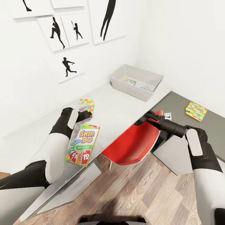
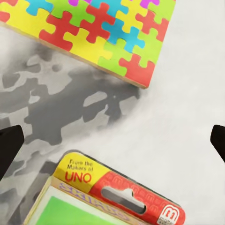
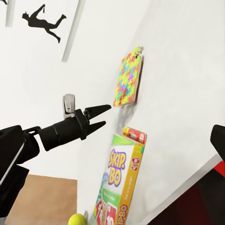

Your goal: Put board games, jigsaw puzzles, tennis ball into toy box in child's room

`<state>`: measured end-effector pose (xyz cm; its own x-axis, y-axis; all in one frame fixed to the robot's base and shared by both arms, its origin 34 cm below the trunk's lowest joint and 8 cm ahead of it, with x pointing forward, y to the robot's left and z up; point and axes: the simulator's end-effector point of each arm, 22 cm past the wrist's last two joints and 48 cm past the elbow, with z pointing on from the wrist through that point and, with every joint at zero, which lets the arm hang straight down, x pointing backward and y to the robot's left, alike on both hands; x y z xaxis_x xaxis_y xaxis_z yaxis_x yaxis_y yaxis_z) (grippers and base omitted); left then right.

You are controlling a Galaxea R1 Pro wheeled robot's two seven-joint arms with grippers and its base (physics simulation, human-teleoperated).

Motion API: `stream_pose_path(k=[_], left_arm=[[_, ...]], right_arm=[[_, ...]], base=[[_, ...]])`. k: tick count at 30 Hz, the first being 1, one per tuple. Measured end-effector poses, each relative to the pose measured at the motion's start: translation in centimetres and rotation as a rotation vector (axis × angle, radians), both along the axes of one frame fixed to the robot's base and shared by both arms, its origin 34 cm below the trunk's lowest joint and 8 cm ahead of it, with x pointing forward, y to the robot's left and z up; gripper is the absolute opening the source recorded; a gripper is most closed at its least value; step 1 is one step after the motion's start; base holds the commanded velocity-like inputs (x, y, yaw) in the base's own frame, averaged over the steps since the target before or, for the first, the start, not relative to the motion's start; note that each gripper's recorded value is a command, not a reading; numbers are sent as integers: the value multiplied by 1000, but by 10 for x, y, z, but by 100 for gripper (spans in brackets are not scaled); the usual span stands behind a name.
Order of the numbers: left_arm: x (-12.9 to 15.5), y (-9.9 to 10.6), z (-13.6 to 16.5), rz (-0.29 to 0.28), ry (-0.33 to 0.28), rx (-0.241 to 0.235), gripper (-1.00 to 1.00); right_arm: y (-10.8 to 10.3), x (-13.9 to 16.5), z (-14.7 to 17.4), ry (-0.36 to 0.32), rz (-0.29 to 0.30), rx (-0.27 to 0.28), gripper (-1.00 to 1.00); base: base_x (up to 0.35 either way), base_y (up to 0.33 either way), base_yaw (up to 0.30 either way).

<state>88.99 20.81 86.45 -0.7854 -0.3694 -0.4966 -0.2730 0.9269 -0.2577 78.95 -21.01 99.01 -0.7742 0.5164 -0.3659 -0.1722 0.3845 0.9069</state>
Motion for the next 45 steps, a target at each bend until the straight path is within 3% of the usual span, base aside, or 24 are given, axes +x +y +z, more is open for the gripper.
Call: stream_pose_path(k=[16,27,45], left_arm=[[-3,0,-15,0,20,0,100],[-3,0,-16,1,21,0,100],[-4,1,-16,1,21,1,100]], right_arm=[[1,-1,-14,23,1,1,100],[1,0,-14,23,1,2,100],[0,0,-13,20,1,1,100]], base=[[0,0,0],[-158,0,0],[-14,0,0]])
